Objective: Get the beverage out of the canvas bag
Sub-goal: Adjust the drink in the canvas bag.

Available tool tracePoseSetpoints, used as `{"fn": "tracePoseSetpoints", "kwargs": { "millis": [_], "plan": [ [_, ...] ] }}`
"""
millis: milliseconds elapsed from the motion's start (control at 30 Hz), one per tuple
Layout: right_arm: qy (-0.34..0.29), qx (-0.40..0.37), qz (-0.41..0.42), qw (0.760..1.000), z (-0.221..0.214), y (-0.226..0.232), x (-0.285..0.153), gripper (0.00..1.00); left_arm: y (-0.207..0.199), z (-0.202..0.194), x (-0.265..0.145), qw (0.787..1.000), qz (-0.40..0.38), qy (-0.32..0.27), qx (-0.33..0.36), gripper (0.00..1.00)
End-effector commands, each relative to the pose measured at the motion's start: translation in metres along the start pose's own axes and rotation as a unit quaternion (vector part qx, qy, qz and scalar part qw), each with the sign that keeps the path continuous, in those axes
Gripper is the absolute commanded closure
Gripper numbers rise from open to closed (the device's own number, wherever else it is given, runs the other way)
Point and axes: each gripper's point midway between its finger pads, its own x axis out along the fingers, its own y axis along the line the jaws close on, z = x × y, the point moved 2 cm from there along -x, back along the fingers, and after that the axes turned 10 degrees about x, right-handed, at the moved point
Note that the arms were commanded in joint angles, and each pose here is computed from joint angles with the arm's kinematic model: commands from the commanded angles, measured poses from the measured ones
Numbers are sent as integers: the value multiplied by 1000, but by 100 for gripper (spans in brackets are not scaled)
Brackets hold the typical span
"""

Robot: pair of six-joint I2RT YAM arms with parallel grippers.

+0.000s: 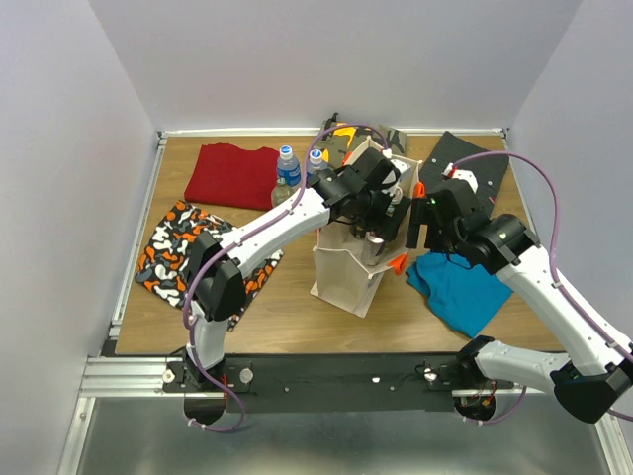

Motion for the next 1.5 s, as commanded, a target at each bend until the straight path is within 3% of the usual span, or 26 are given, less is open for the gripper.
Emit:
{"fn": "tracePoseSetpoints", "kwargs": {
  "millis": [0,567,933,1467],
  "plan": [
    [-9,5,2,1000,9,4,-1,0,-9,0,14,1000,-26,3,-6,1],
    [-5,1,-13,1000,10,4,4,0,3,-20,44,999,0,40,-26,1],
    [-8,4,-17,1000,10,2,3,0,16,-19,49,998,22,28,-47,4],
    [-10,4,-20,1000,10,1,5,0,16,-22,57,998,22,32,-55,16]
  ]
}}
